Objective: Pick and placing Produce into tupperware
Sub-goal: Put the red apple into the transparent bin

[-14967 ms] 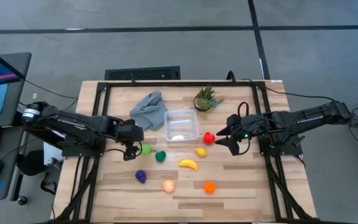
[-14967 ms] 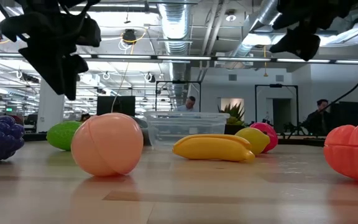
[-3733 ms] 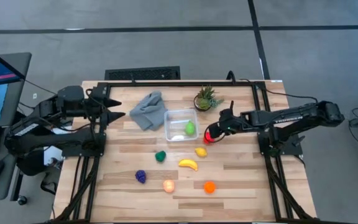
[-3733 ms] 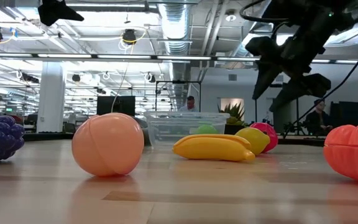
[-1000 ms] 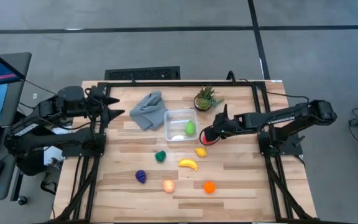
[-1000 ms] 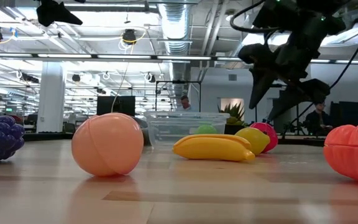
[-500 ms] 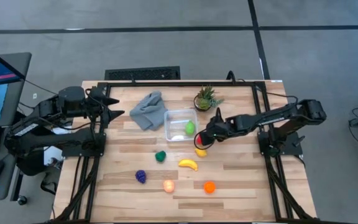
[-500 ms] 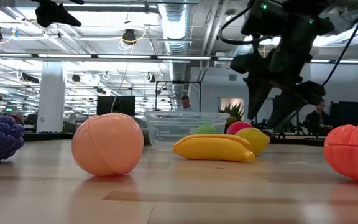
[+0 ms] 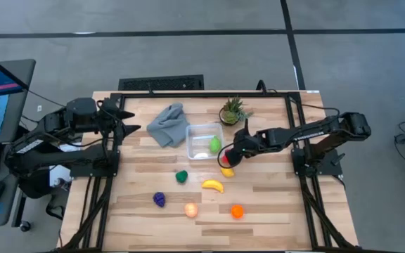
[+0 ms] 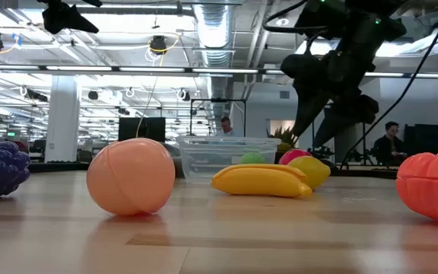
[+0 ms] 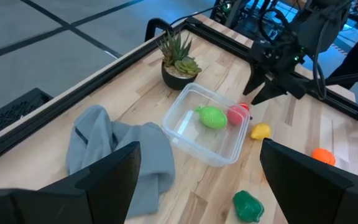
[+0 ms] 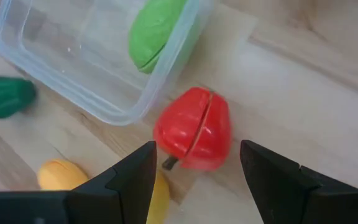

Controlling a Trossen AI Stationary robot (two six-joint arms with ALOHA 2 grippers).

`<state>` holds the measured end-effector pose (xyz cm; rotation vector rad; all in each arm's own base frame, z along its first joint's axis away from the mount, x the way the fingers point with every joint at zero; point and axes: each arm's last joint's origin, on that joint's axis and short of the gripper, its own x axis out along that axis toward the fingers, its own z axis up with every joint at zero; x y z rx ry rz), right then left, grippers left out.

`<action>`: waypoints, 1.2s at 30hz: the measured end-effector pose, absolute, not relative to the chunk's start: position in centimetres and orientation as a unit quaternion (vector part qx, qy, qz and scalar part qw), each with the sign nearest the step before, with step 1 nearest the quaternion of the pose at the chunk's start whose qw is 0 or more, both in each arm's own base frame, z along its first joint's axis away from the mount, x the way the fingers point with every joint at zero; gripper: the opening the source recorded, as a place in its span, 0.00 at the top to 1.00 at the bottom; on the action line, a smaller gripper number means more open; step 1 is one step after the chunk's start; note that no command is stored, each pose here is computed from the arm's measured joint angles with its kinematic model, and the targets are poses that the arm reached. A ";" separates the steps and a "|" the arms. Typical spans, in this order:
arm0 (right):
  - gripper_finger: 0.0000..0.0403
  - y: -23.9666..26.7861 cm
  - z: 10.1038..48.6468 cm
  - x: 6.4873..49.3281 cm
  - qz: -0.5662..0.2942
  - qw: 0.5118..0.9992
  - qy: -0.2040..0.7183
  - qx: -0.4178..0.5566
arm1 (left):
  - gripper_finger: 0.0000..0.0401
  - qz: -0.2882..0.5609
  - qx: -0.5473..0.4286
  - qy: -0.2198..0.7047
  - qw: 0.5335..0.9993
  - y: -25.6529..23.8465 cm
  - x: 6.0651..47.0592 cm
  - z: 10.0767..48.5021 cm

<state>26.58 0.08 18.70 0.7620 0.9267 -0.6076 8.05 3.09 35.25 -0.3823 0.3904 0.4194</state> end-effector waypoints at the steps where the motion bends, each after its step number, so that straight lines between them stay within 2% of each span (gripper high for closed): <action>1: 0.36 0.0 18.7 26.6 -0.276 0.788 0.433 0.340 | 0.21 0.206 -0.189 0.191 0.941 3.1 8.0 35.2; 10: 0.36 -0.2 18.8 26.7 -0.190 0.829 0.469 0.240 | 0.21 0.215 -0.216 0.201 0.931 3.0 7.9 35.0; 25: 0.36 0.1 19.6 25.1 -0.093 0.795 0.583 0.140 | 0.21 0.262 -0.229 0.188 0.918 3.3 7.8 35.0; 36: 0.37 -0.5 20.3 25.6 -0.085 0.808 0.570 0.121 | 0.21 0.271 -0.234 0.185 0.915 3.3 7.8 35.0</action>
